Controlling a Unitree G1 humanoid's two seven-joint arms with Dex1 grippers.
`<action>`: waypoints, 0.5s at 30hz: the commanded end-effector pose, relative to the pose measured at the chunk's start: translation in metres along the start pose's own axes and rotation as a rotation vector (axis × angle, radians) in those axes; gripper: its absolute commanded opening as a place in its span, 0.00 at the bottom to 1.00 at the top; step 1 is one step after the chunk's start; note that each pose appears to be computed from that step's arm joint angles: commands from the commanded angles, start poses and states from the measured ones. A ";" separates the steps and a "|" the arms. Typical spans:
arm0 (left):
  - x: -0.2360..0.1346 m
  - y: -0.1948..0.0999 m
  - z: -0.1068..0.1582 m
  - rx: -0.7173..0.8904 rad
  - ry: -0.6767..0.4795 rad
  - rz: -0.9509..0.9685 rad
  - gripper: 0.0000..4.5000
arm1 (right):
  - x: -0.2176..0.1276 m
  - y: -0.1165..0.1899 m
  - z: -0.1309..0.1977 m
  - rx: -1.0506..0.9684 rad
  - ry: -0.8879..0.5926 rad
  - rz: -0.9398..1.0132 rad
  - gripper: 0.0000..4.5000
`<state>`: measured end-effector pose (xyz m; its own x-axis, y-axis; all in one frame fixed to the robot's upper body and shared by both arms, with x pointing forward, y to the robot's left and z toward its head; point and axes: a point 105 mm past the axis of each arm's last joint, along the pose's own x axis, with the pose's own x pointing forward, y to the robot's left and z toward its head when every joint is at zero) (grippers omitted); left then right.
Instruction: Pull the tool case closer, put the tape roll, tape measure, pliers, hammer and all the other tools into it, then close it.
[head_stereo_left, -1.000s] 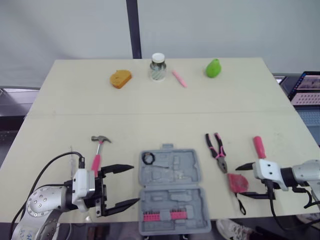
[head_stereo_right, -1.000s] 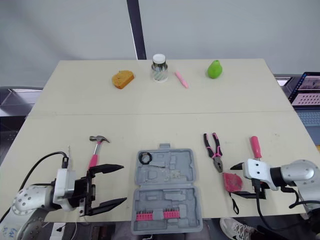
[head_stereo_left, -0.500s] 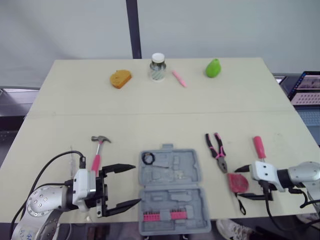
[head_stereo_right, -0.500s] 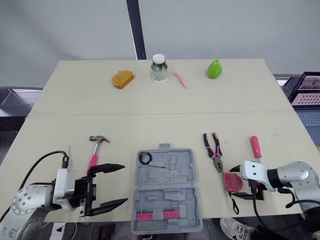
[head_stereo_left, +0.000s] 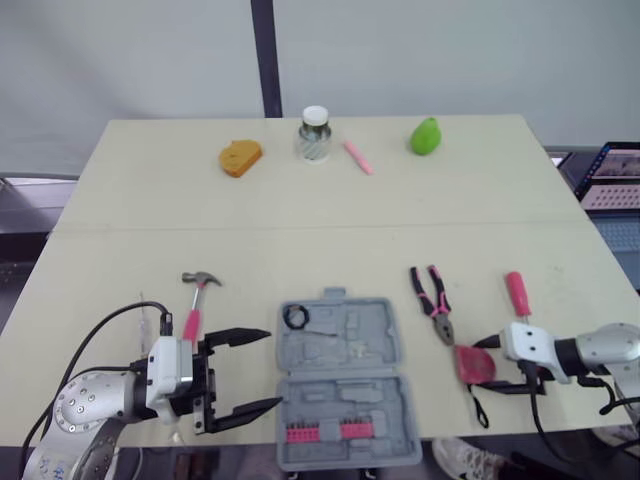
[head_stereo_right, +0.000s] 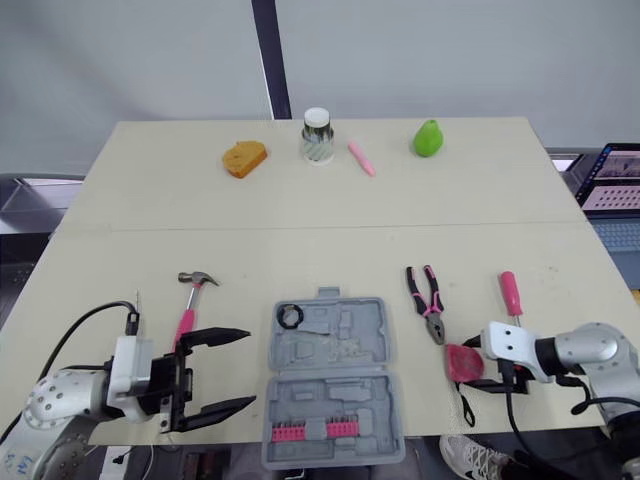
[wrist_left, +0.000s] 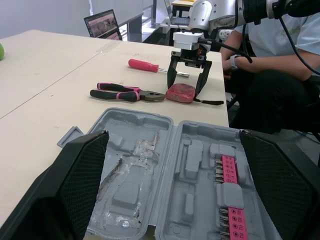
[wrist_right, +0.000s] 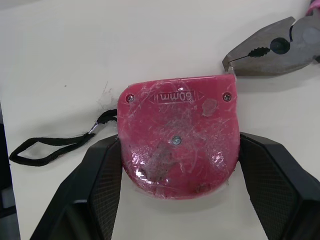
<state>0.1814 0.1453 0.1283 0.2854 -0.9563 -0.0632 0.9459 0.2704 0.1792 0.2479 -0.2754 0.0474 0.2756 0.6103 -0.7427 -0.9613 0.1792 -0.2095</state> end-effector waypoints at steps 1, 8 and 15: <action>0.001 0.000 0.008 0.020 -0.032 -0.004 1.00 | -0.002 -0.003 0.002 -0.016 -0.008 -0.015 0.66; 0.003 0.003 0.003 0.011 -0.035 0.001 1.00 | -0.021 -0.013 0.016 -0.035 0.003 -0.050 0.66; 0.002 0.002 -0.008 0.011 -0.035 0.020 1.00 | -0.047 -0.027 0.064 -0.068 0.135 -0.042 0.66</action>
<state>0.1870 0.1462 0.1203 0.3058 -0.9515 -0.0324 0.9395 0.2961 0.1721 0.2607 -0.2669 0.1134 0.3070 0.4952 -0.8127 -0.9517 0.1512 -0.2674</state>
